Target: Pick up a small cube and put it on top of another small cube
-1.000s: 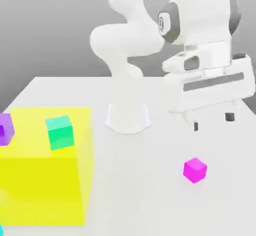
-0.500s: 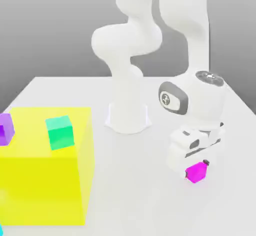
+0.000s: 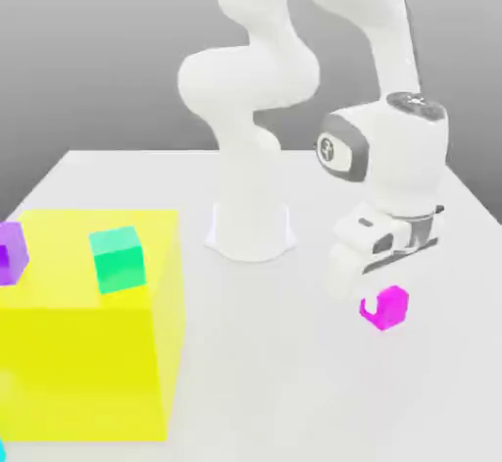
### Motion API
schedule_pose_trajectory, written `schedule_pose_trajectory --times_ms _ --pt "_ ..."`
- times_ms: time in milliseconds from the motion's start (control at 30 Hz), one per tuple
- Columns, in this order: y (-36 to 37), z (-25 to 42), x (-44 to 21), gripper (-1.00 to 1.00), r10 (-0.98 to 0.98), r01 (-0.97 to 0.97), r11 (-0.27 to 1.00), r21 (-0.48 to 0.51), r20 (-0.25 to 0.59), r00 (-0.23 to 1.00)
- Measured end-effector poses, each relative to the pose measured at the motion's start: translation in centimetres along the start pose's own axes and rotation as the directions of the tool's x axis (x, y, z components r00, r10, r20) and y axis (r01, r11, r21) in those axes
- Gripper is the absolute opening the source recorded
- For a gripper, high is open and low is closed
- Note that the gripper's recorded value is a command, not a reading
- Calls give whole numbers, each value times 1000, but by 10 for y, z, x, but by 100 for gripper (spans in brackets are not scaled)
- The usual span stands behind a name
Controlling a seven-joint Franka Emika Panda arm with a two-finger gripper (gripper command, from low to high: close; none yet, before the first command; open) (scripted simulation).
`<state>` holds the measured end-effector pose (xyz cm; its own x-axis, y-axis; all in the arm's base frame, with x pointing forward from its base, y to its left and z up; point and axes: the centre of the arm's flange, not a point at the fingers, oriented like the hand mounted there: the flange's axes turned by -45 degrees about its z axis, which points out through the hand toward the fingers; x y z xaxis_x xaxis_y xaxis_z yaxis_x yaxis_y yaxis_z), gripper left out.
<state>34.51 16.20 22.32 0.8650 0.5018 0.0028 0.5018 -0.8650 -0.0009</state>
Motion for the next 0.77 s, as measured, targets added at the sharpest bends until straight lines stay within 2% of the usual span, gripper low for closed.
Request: schedule_pose_trajectory --times_ms 267,500,567,667,700,767 --pt "146 -103 10 -100 64 -64 998 1 -4 998" --pt "277 -205 -67 -100 161 -161 987 2 -1 987" --pt "297 -210 -88 -100 179 -179 984 3 0 984" --pt "302 -175 -94 -100 185 -185 983 4 1 983" --pt "302 -167 -95 100 186 -186 983 3 1 983" --pt "302 -167 -95 100 186 -186 983 3 1 983"
